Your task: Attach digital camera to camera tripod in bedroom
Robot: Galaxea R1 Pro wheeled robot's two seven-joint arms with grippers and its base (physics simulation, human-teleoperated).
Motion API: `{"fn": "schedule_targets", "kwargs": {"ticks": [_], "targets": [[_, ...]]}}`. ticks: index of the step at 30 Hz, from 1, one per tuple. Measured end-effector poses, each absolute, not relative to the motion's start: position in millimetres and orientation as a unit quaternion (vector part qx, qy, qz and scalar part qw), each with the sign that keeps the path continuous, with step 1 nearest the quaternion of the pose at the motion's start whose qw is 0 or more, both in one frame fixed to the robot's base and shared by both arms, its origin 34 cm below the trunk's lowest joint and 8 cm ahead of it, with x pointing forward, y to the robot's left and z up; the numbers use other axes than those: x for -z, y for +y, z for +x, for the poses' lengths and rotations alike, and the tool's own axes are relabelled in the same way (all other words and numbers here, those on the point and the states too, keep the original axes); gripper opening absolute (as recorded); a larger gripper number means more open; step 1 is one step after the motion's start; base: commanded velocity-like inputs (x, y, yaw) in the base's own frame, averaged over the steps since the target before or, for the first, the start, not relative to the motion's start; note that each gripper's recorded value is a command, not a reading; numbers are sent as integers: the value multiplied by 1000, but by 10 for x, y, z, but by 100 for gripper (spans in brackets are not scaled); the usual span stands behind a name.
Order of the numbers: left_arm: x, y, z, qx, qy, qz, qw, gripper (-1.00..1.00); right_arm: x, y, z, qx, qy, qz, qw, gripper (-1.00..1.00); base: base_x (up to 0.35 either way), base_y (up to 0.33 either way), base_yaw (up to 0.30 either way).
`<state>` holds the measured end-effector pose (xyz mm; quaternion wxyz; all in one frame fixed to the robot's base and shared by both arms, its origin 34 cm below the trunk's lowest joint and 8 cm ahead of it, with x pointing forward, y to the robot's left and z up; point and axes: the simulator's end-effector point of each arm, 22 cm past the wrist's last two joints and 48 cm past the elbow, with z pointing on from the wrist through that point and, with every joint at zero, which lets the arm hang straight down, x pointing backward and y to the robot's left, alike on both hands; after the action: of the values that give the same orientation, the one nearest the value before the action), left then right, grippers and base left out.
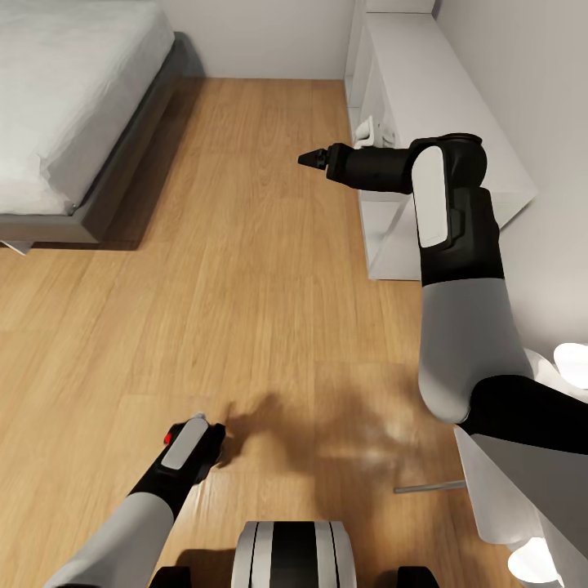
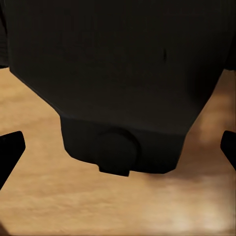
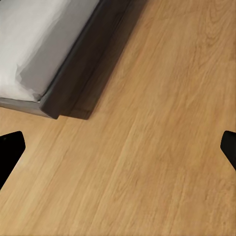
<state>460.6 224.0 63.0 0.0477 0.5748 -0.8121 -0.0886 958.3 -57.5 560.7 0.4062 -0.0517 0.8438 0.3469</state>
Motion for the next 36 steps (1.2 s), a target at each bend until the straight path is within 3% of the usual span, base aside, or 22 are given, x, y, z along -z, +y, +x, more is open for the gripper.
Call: {"fn": "schedule_targets", "kwargs": {"ticks": [36], "targets": [[-566, 2451, 4742, 68, -816, 574, 15, 100, -5616, -570, 9579, -348, 843, -52, 406, 100, 0, 0, 0]]}}
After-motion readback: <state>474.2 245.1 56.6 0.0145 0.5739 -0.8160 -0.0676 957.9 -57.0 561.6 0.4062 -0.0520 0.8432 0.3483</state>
